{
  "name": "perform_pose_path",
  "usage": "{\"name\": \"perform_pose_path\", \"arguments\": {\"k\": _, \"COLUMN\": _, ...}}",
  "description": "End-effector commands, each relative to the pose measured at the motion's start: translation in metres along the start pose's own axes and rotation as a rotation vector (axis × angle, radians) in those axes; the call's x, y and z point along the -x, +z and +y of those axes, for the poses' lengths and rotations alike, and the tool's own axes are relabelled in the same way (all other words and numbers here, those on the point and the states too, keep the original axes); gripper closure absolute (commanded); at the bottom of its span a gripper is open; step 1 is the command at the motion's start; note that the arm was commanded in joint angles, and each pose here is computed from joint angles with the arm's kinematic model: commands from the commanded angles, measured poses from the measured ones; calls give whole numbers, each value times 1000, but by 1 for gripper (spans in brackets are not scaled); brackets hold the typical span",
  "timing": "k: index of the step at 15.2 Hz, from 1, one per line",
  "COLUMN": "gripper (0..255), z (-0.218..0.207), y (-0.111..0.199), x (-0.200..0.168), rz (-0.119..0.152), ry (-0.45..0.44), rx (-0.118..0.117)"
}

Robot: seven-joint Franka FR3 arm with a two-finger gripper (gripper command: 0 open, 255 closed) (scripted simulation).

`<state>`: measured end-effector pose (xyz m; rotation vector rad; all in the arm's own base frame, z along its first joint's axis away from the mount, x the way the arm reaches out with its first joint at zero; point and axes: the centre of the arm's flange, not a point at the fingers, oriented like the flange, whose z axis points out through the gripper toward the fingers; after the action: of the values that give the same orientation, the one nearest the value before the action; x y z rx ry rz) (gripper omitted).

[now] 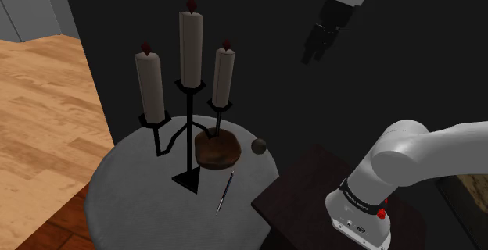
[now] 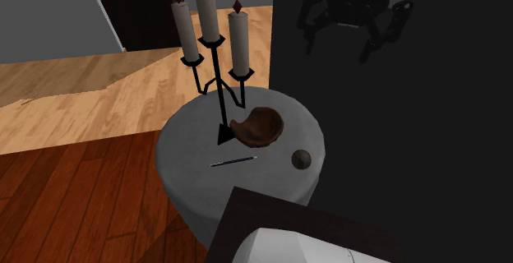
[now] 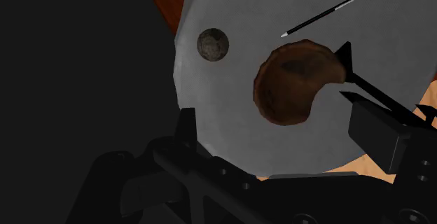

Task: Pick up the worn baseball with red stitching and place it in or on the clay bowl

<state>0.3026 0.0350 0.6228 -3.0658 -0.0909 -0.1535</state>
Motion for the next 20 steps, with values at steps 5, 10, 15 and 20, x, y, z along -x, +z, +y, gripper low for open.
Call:
{"name": "perform_pose_path", "arguments": {"k": 5, "gripper": 0, "z": 1, "y": 52, "x": -17, "rz": -37, "ry": -33, "rx": 10}}
{"name": "perform_pose_path", "arguments": {"k": 10, "gripper": 0, "z": 3, "y": 117, "x": -36, "rz": -83, "ry": -75, "rx": 22}}
{"name": "perform_pose_path", "arguments": {"k": 15, "gripper": 0, "z": 4, "y": 183, "x": -53, "rz": -128, "ry": -117, "rx": 34}}
{"name": "perform_pose_path", "arguments": {"k": 20, "gripper": 0, "z": 6, "y": 249, "x": -66, "rz": -174, "ry": -158, "rx": 46}}
